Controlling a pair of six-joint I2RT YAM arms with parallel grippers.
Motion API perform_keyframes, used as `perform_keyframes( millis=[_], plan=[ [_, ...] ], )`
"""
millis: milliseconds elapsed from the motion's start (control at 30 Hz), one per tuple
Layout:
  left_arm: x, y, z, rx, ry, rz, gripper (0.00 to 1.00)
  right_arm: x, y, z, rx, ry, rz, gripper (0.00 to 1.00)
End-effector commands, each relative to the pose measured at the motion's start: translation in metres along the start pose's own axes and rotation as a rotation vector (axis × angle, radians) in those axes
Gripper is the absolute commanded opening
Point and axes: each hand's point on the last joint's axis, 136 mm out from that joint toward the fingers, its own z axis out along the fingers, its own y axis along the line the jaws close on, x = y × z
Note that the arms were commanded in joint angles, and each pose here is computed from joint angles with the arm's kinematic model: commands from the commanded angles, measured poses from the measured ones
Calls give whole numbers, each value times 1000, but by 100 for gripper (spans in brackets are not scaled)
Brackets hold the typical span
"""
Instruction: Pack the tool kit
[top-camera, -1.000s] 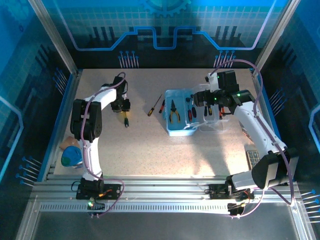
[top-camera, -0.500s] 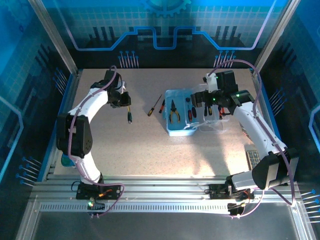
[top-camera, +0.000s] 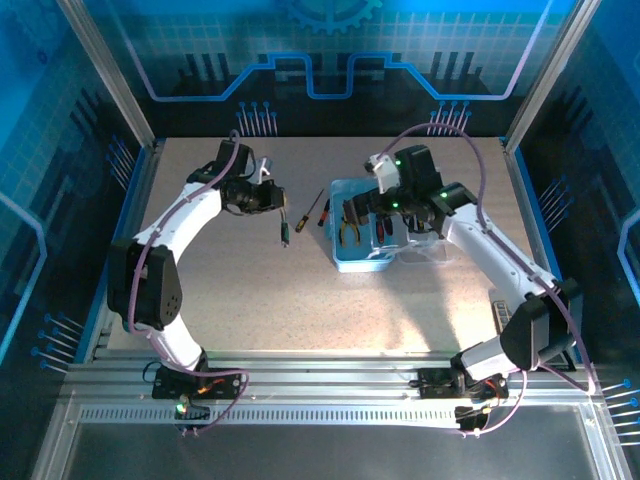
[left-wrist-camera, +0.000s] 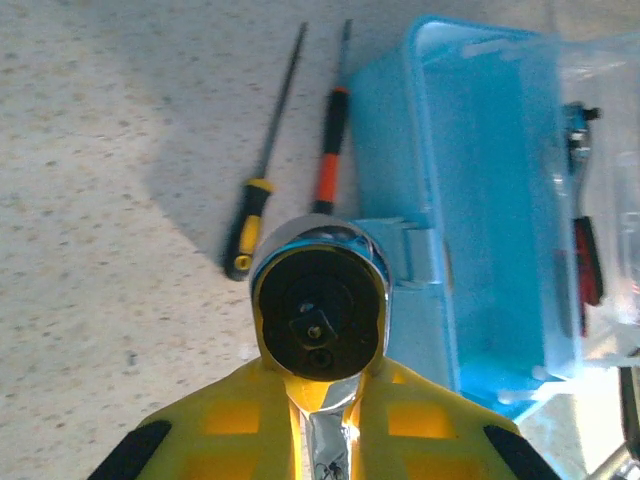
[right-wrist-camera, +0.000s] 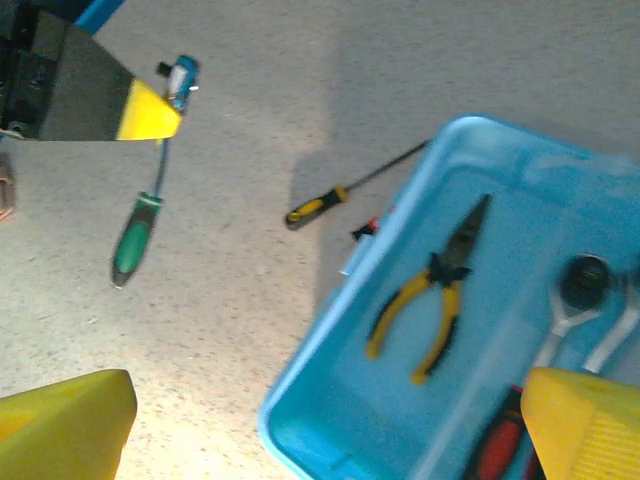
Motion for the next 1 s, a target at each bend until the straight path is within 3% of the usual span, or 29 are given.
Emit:
perform_keyframes(
  millis=[0,367,600,833,967],
  plan=[
    [-8,-44,-20,148,-53,37,0,-3,30,18,-122,-19,-5,100],
    [-11,-84,-38,242,-87,84,0,5,82,67,-252,-1,-27,100],
    [-11,-91,-46,261,-100,94,0,3,97,93,-275,7,-18,92],
    [-9,-94,-51,271,-109,100,0,-3,99,107,-269,-38,15,67],
    [-7,-93,-51,270,-109,98,0,-10,100,104,-259,-75,18,42]
  ],
)
